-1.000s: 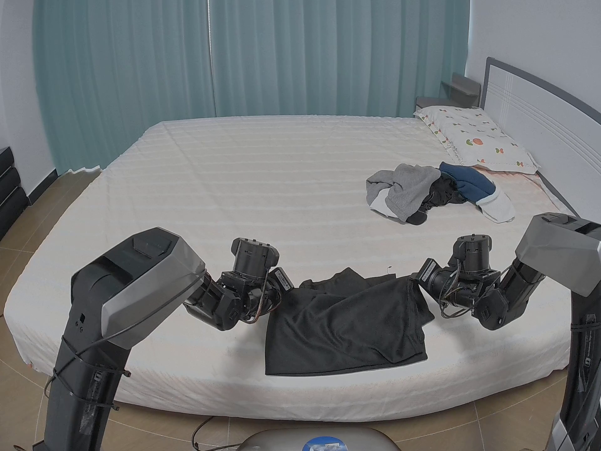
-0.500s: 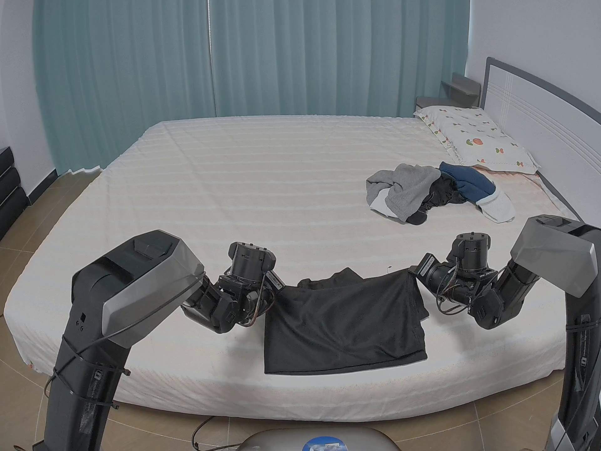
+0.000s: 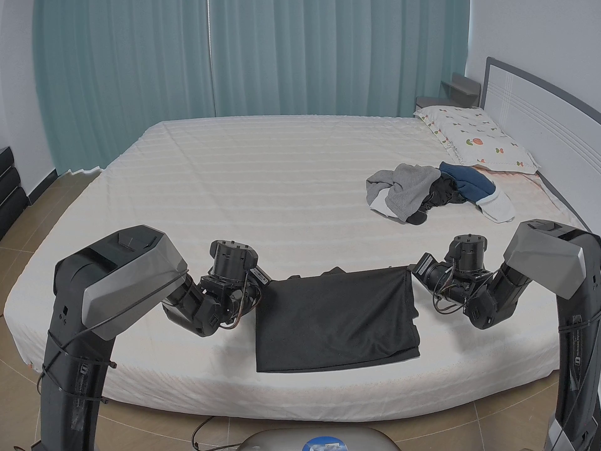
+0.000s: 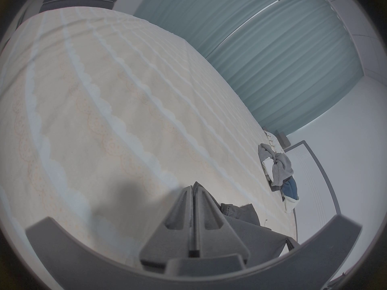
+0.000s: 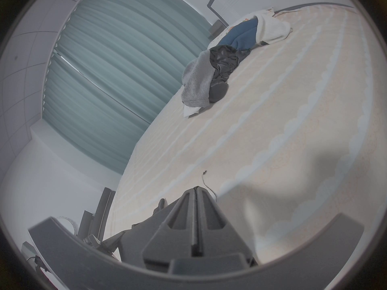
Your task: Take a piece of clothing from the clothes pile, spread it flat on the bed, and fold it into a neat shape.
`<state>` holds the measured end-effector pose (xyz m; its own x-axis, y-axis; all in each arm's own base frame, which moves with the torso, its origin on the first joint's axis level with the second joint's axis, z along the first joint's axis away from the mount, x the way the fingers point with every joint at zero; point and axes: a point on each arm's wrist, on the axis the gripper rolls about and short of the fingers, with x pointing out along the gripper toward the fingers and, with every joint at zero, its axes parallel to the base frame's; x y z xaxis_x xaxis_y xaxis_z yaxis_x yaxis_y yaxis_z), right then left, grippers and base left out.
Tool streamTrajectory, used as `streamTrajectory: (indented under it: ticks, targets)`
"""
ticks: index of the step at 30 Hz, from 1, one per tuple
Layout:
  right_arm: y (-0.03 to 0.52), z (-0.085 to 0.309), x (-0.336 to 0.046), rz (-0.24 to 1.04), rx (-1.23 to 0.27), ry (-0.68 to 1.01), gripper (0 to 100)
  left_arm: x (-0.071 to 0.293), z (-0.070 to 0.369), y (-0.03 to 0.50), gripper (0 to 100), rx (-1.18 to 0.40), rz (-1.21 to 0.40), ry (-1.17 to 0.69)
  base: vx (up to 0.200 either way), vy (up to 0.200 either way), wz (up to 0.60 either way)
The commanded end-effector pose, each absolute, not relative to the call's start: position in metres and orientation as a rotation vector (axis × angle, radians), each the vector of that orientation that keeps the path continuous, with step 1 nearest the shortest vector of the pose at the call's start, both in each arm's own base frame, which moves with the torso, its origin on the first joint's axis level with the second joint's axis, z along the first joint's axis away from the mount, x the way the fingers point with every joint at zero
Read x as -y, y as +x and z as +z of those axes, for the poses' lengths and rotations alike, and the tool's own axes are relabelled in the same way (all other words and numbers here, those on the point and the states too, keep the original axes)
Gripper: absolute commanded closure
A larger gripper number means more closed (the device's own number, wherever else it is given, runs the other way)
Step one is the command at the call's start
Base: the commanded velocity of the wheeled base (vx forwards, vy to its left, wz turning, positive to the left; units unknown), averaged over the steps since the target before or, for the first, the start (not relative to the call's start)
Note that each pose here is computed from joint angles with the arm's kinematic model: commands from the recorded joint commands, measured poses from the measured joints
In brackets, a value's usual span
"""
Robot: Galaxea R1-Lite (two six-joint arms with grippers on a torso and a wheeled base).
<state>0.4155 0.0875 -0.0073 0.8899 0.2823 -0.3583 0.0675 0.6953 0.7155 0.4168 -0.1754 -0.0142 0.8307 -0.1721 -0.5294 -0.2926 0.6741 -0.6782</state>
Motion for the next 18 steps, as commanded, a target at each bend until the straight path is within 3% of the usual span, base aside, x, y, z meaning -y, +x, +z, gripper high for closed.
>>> streamTrajectory:
  ticks: [1,6,7,15,18]
  targets:
    - [0.421,-0.015,-0.089,0.129,-0.463,0.799,100,0.176,-0.011,0.417,100,-0.602,0.067,-0.839,0.000,0.000,0.00]
    - [0.422,-0.014,-0.092,0.137,-0.460,0.799,100,0.178,-0.016,0.415,100,-0.613,0.058,-0.803,0.000,0.000,0.00]
    - [0.421,-0.014,-0.092,0.140,-0.463,0.797,0,0.178,-0.016,0.415,0,-0.614,0.057,-0.803,0.000,0.000,0.00]
    - [0.416,-0.010,-0.093,0.143,-0.467,0.795,0,0.178,-0.015,0.414,0,-0.621,0.046,-0.805,0.000,0.000,0.00]
    - [0.400,0.009,-0.085,0.140,-0.471,0.789,0,0.177,-0.014,0.413,0,-0.621,0.047,-0.807,0.000,0.000,0.00]
